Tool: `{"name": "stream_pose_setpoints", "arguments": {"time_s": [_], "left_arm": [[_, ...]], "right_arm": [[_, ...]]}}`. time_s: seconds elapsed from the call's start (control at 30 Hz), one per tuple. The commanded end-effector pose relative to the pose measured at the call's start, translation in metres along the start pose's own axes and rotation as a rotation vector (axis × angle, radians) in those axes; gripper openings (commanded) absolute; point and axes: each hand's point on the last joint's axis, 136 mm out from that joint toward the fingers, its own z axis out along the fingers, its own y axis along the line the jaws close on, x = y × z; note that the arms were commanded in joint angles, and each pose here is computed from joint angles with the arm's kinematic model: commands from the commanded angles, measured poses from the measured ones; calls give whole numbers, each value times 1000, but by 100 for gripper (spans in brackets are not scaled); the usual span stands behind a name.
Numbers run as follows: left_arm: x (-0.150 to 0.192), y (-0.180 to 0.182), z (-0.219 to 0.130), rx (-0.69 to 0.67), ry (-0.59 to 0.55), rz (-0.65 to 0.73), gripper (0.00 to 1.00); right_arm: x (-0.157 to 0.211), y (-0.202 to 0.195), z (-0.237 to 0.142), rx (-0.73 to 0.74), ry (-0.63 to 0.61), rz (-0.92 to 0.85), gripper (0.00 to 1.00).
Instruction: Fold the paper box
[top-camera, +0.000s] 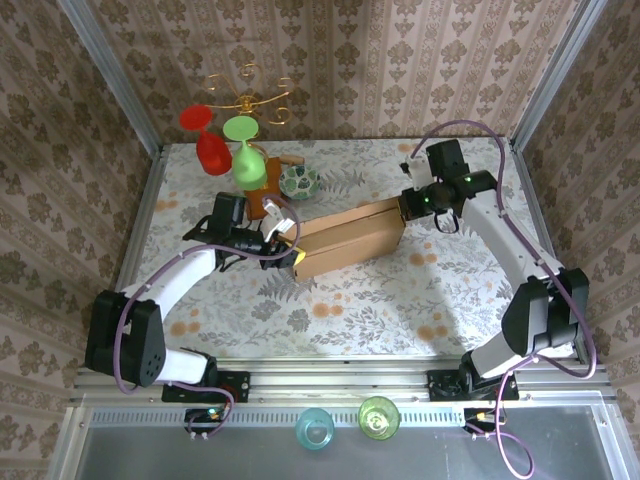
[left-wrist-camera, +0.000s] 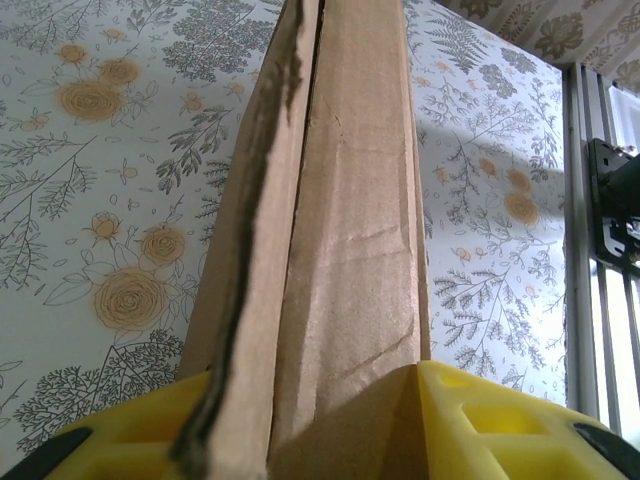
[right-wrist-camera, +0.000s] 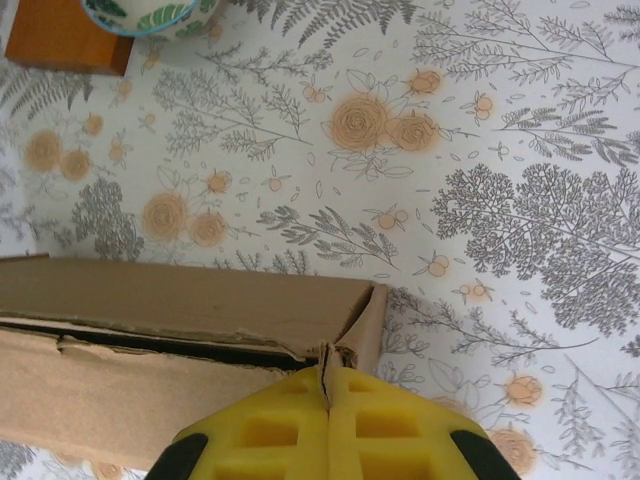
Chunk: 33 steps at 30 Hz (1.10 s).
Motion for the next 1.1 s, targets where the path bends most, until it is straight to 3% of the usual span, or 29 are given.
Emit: {"name": "stream_pose_setpoints", "arguments": {"time_s": [0.0, 0.63, 0.83, 1.07], "left_arm": [[-9, 15, -5, -52, -17, -27, 43], [-15, 26, -8, -111, -24, -89, 51], [-28, 27, -12, -122, -75, -120, 51], [-42, 24, -21, -154, -153, -133, 59]], "right_arm": [[2, 5, -4, 4, -47, 73, 0], [28, -3, 13, 69, -87, 163, 0], [32, -2, 9, 84, -112, 172, 0], [33, -7, 7, 117, -120, 171, 0]]}}
